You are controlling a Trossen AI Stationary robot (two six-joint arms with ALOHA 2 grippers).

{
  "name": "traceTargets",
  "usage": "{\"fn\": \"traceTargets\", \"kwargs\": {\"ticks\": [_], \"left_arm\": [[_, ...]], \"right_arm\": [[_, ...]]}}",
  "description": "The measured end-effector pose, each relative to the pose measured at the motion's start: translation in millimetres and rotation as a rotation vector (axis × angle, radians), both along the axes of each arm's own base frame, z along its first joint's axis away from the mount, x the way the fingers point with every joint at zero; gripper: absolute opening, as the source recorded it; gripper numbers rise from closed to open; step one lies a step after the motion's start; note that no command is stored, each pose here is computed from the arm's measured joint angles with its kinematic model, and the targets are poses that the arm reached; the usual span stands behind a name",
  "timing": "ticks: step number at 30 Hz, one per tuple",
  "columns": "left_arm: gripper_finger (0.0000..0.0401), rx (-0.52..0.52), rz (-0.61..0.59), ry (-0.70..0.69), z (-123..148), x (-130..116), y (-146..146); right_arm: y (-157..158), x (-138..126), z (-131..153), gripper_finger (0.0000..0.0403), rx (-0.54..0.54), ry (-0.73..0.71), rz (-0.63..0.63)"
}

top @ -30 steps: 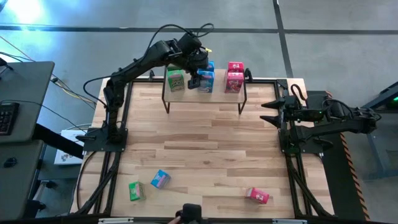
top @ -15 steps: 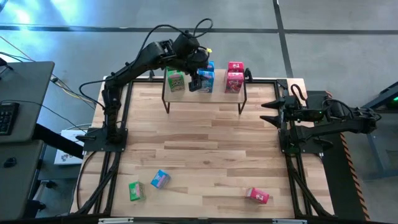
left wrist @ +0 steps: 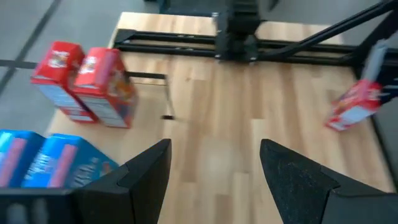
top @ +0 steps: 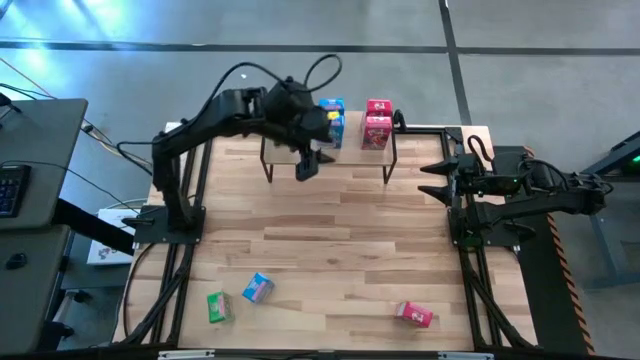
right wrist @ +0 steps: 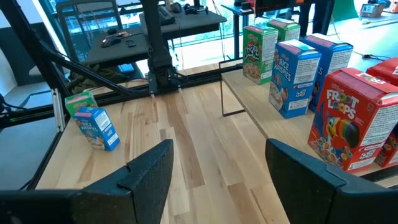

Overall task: Stack cereal on shelf
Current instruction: Put the red cereal box on the shelf

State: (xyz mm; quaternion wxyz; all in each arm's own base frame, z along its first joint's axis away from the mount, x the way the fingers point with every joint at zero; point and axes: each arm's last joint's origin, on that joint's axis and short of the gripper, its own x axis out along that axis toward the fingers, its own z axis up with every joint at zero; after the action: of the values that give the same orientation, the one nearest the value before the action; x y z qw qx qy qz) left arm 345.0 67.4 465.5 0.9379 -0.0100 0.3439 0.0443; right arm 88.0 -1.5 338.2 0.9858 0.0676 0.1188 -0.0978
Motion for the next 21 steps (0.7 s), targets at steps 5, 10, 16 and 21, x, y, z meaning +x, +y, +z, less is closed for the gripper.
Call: {"fn": "traceTargets", "kwargs": {"ticks": [5, 10, 16, 21], "left_arm": [[0.0237, -0.065, 0.016, -0.011, 11, -13, -26], [0.0237, -0.139, 0.053, -0.033, 22, -28, -45], [0.0237, -0.192, 0.09, -0.03, 30, -47, -63], [0.0237, -0.229, 0.153, 0.034, 30, -62, -74]], "right_arm": [[0, 0, 0, 0.0248, 0.002, 0.0, 0.007], [0, 0, 0, 0.0248, 0.002, 0.0, 0.008], [0, 0, 0, 0.0248, 0.04, -0.007, 0.0], [0, 1, 0, 0.0248, 0.145, -0.026, -0.028]]}}
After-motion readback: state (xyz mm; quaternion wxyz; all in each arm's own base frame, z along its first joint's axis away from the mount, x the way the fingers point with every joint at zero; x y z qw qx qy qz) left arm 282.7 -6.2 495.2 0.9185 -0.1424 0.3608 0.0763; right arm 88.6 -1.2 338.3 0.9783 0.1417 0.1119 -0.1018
